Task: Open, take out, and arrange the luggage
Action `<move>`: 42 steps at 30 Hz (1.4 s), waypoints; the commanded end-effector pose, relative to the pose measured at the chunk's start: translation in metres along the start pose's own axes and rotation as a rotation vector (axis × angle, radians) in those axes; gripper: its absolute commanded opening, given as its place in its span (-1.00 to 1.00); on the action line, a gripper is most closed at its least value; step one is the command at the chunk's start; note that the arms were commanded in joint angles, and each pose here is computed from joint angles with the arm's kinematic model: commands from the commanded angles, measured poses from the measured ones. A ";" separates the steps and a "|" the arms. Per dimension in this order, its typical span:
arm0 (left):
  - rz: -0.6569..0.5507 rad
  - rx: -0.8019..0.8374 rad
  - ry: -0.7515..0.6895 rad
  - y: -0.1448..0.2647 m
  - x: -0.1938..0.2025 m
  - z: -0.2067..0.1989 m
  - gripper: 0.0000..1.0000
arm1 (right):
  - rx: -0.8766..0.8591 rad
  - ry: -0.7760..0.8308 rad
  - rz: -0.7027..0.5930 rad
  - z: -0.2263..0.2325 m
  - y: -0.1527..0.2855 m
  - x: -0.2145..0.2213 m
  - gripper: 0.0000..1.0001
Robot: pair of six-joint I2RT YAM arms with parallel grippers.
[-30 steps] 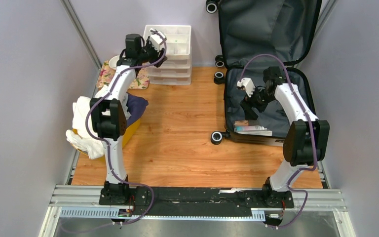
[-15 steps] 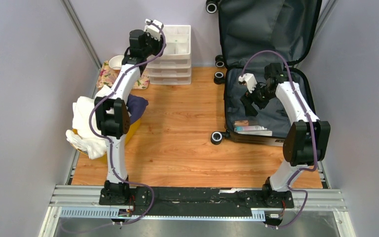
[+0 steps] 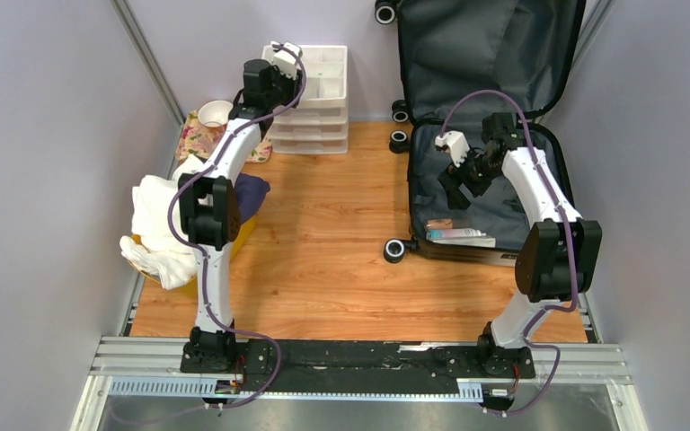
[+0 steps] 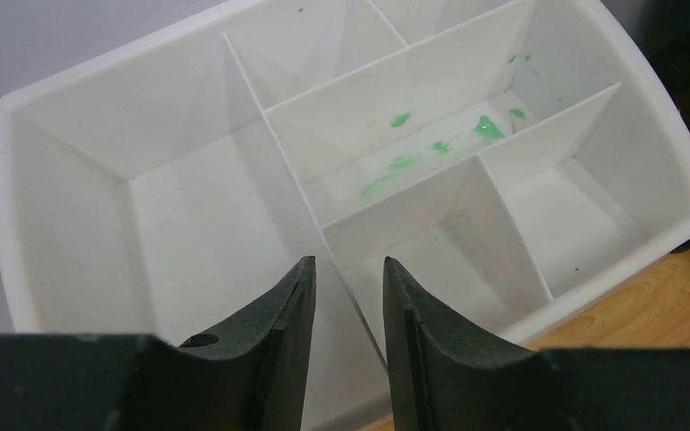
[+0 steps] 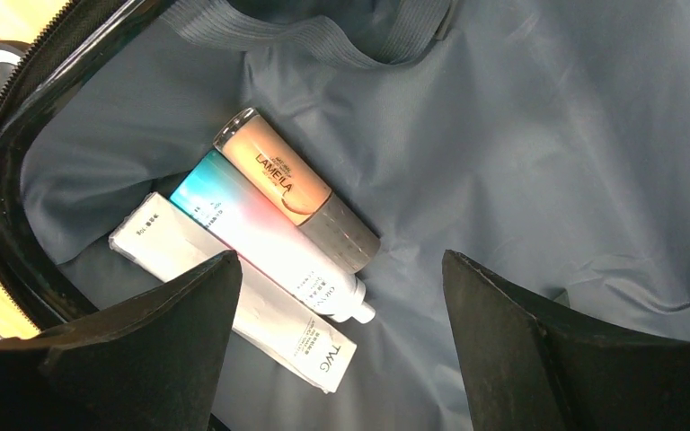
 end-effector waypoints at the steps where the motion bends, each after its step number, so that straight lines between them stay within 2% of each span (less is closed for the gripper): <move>1: 0.044 -0.004 0.032 -0.005 0.009 -0.006 -0.43 | 0.076 -0.003 -0.030 -0.013 0.018 -0.014 0.72; 2: 0.034 0.002 0.040 -0.001 0.001 -0.008 -0.57 | 0.081 -0.002 -0.030 -0.013 0.019 -0.014 0.72; 4: 0.020 0.007 0.047 0.009 -0.016 -0.016 -1.00 | 0.090 -0.003 -0.038 -0.015 0.022 -0.014 0.72; 7: 0.030 0.007 0.060 0.030 -0.035 -0.031 -1.00 | 0.096 -0.006 -0.046 -0.017 0.023 -0.015 0.72; 9: 0.062 0.008 0.091 0.043 -0.030 -0.040 -1.00 | 0.093 -0.007 -0.056 -0.017 0.023 -0.016 0.72; 10: 0.039 0.013 0.098 0.059 -0.047 -0.046 -1.00 | 0.094 -0.007 -0.059 -0.016 0.023 -0.017 0.72; 11: 0.085 0.029 0.132 0.065 -0.028 -0.052 -1.00 | 0.094 -0.007 -0.062 -0.016 0.023 -0.017 0.72; 13: 0.071 0.090 0.169 0.089 -0.039 -0.070 -1.00 | 0.087 -0.002 -0.072 -0.014 0.021 -0.017 0.72; 14: 0.127 0.119 0.196 0.096 -0.013 -0.080 -1.00 | 0.085 0.001 -0.075 -0.014 0.021 -0.017 0.72; 16: 0.098 0.202 0.184 0.118 -0.022 -0.104 -1.00 | 0.075 0.005 -0.082 -0.012 0.018 -0.017 0.72; 17: 0.143 0.225 0.180 0.124 0.001 -0.112 -1.00 | 0.072 0.005 -0.085 -0.011 0.018 -0.017 0.72; 23: 0.189 0.349 0.184 0.161 0.017 -0.157 -1.00 | 0.068 -0.001 -0.094 -0.011 0.022 -0.004 0.71; 26: 0.186 0.370 0.165 0.174 0.021 -0.172 -1.00 | 0.057 0.023 -0.087 -0.006 0.022 0.002 0.70; 30: 0.215 0.354 0.207 0.182 0.023 -0.175 -1.00 | -0.003 0.056 -0.096 0.008 0.024 0.009 0.65; 32: 0.223 0.378 0.191 0.188 0.023 -0.178 -0.51 | -0.048 0.120 -0.100 0.015 0.023 0.011 0.59; 33: 0.219 0.393 0.176 0.190 0.021 -0.179 -0.04 | -0.095 0.128 -0.104 0.024 0.021 0.014 0.51; 34: 0.203 0.396 0.145 0.193 0.016 -0.177 0.09 | -0.108 0.148 -0.108 0.026 0.019 0.015 0.49; 36: 0.191 0.406 0.121 0.196 0.005 -0.171 0.25 | -0.127 0.191 -0.114 0.027 0.013 0.016 0.43; 42: 0.145 0.509 0.170 0.205 -0.032 -0.152 0.28 | -0.125 0.266 -0.051 0.011 -0.026 0.029 0.32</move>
Point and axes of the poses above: each gripper's point midway between its finger pads, its own y axis back along the fingers, its own z axis along the line the jaws close on, x = y × z, the point moved 2 cm from there along y, back along the fingers, and after that the axes turned 6 degrees about y, right-handed, at the moved point
